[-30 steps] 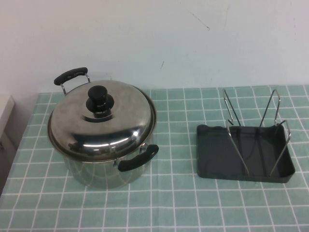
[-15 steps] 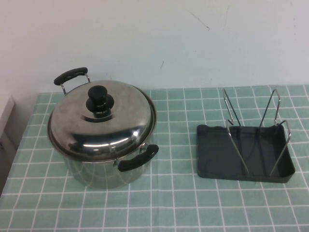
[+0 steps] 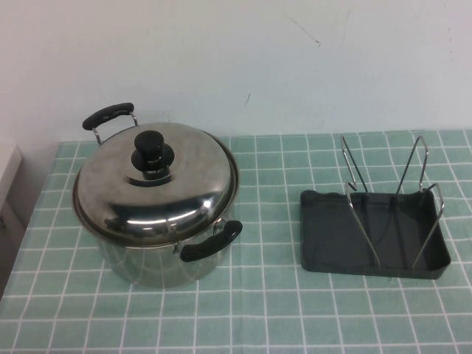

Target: Put pot lid on rack

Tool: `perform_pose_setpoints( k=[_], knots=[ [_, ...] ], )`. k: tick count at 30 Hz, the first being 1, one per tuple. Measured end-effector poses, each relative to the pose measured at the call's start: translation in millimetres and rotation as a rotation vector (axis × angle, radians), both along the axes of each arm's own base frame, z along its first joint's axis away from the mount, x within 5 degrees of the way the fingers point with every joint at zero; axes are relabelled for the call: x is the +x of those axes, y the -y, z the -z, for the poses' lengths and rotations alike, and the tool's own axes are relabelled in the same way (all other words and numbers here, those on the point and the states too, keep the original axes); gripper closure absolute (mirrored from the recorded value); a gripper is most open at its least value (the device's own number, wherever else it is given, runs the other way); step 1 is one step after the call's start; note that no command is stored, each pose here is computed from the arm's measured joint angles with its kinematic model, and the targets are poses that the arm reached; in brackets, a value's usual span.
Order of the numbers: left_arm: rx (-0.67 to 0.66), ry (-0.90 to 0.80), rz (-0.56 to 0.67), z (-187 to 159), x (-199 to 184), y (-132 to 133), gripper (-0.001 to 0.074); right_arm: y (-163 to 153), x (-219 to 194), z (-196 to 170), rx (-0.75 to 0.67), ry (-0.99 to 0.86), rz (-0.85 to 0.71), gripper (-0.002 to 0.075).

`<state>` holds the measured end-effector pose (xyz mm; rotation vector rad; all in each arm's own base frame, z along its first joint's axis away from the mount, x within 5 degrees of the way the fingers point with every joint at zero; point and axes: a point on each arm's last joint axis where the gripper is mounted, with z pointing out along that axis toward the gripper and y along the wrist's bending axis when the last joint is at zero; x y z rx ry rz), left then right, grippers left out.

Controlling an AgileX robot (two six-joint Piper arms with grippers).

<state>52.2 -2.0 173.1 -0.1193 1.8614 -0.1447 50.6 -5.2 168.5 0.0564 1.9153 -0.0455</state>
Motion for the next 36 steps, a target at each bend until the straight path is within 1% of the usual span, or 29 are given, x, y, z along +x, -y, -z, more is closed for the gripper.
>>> perform_pose_setpoints(
  k=[13,16,18,20,22,26,29,33,36],
  knots=[
    [0.0,0.0,0.0,0.0,0.0,0.0,0.0738,-0.1,0.3,-0.3,0.0,0.008,-0.001,0.0728],
    [0.01,0.038,0.0,-2.8,1.0,-0.3,0.0738,-0.4,1.2,-1.2,-0.001,0.031,-0.005,0.0728],
    [0.013,0.115,0.001,-8.5,2.7,-0.2,0.0738,-0.6,2.8,-7.2,-0.022,0.096,-0.014,0.0728],
    [0.009,0.254,0.004,-21.1,4.1,0.2,0.0738,-1.1,4.5,-15.2,-0.062,0.183,-0.029,0.0728],
    [0.004,0.415,0.008,-35.7,3.4,0.7,0.0738,-2.7,5.7,-26.9,-0.118,0.31,-0.053,0.0728],
    [-0.006,0.701,0.015,-60.8,-3.4,1.3,0.0738,-9.1,3.2,-51.0,-0.294,0.575,-0.117,0.0728],
    [-0.013,0.867,0.019,-74.1,-10.6,1.5,0.0738,-14.6,-2.3,-65.9,-0.408,0.755,-0.15,0.0729],
    [-0.019,1.033,0.024,-86.1,-19.8,1.7,0.0738,-19.9,-11.1,-80.5,-0.421,0.951,-0.173,0.0728],
    [-0.021,1.092,0.026,-89.9,-23.5,1.7,0.0738,-19.5,-13.6,-84.1,-0.363,0.999,-0.169,0.0729]
  ],
)
